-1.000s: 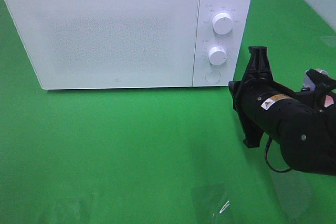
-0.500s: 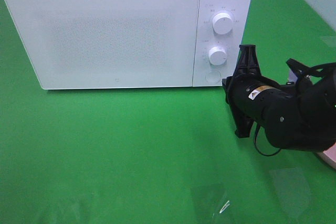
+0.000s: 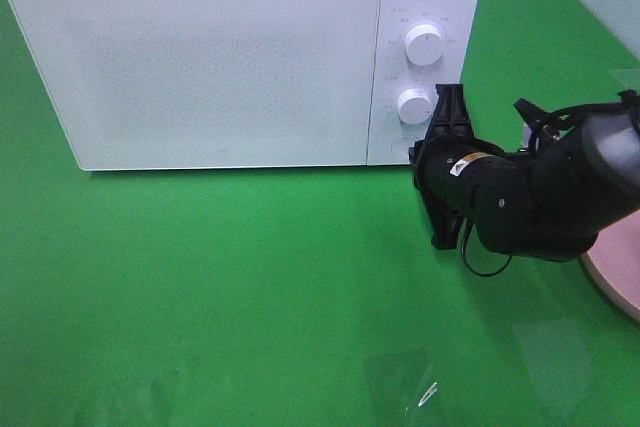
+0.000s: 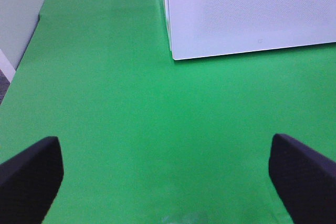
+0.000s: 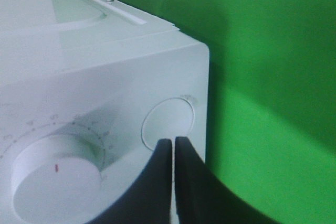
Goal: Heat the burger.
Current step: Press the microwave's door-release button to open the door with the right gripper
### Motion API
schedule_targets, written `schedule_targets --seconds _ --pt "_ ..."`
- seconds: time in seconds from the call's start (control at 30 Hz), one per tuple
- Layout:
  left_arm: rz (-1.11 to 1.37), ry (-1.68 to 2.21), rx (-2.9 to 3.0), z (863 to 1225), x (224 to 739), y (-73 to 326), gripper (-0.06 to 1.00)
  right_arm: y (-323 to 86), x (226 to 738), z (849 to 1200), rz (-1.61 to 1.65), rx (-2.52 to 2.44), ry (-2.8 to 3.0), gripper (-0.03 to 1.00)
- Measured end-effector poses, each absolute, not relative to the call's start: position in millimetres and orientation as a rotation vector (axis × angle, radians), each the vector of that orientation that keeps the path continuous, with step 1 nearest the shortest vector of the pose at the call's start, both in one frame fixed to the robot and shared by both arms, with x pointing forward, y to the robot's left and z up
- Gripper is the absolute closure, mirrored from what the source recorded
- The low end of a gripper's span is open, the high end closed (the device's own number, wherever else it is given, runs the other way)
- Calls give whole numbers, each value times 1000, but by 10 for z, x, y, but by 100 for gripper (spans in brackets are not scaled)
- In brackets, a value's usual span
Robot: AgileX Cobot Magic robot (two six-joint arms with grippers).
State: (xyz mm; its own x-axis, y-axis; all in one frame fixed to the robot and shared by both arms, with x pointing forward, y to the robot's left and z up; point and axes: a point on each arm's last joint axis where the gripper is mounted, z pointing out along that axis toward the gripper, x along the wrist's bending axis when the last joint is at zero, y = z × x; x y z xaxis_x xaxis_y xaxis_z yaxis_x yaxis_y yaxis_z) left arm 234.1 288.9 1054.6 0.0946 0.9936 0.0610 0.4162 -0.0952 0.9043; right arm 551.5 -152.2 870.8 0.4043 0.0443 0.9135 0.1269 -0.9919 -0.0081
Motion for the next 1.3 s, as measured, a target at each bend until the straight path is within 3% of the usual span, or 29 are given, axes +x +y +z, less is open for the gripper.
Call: schedule_targets --seconds 1.3 --pt "971 1418 1621 10546 2341 2889 -4 -1513 5806 8574 -1660 -2562 -145 95"
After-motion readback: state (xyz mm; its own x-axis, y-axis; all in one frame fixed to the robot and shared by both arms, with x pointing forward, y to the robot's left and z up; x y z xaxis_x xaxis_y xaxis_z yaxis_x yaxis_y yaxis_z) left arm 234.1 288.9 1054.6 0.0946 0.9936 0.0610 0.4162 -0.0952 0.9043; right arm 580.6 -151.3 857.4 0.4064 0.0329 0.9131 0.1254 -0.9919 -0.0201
